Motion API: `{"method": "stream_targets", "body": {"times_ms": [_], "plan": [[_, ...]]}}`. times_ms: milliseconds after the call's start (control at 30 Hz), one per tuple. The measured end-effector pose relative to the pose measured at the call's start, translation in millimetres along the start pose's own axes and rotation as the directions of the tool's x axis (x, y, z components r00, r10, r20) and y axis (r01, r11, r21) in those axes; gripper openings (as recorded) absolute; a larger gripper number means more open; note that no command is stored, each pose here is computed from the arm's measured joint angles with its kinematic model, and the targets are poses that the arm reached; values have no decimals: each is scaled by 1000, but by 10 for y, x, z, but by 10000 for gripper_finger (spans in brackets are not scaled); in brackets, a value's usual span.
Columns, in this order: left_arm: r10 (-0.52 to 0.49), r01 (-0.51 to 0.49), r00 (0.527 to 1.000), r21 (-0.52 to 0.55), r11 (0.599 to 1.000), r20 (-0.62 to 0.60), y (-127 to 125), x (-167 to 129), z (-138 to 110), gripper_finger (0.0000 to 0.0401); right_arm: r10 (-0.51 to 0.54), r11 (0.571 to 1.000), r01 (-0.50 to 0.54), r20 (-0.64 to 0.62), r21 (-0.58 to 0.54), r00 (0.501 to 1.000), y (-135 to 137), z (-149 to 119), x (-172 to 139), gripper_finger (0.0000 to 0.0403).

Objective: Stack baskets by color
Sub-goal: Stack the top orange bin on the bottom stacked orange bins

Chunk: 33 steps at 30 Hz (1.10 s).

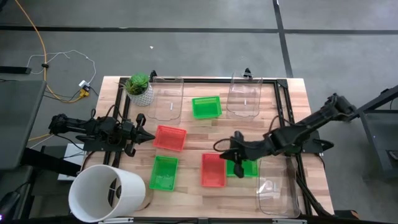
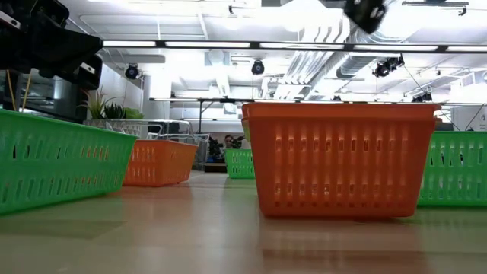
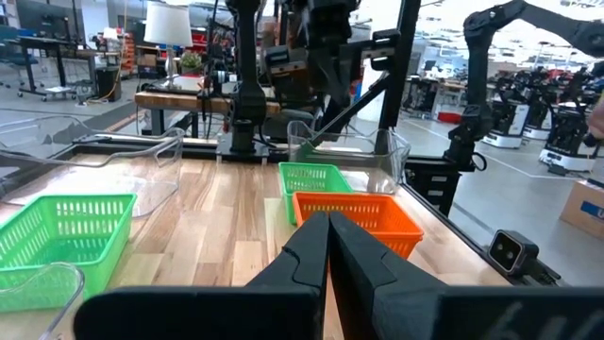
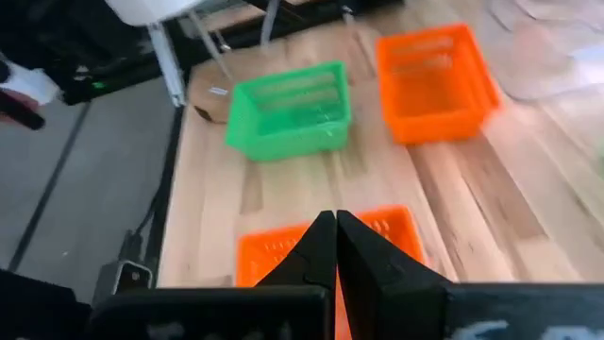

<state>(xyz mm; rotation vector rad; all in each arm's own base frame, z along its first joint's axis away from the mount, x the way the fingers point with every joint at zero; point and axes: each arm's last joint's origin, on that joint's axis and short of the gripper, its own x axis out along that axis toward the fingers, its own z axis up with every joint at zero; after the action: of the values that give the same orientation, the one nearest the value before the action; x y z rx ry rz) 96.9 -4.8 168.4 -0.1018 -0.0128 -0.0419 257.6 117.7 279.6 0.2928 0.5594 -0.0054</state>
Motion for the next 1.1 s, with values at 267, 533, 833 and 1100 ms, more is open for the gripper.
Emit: {"method": "stream_targets", "body": {"times_ms": [267, 533, 833, 1100], "plan": [[9, -9, 1000, 50, 999, 1, 3, 0, -1, 1, -138, 990, 138, -27, 17, 990, 87, -191, -318, 0], [23, -23, 1000, 51, 998, 6, 6, 0, 4, 1, -158, 987, 155, -140, -35, 977, -79, -479, -687, 0], [26, -25, 1000, -96, 995, 7, 7, 0, 4, 1, 121, 975, -167, 278, 146, 953, -570, -889, -965, 0], [23, -19, 999, -124, 992, 31, 5, 0, 28, 1, 139, 983, -182, 589, 14, 796, -731, -803, -1033, 0]]}}
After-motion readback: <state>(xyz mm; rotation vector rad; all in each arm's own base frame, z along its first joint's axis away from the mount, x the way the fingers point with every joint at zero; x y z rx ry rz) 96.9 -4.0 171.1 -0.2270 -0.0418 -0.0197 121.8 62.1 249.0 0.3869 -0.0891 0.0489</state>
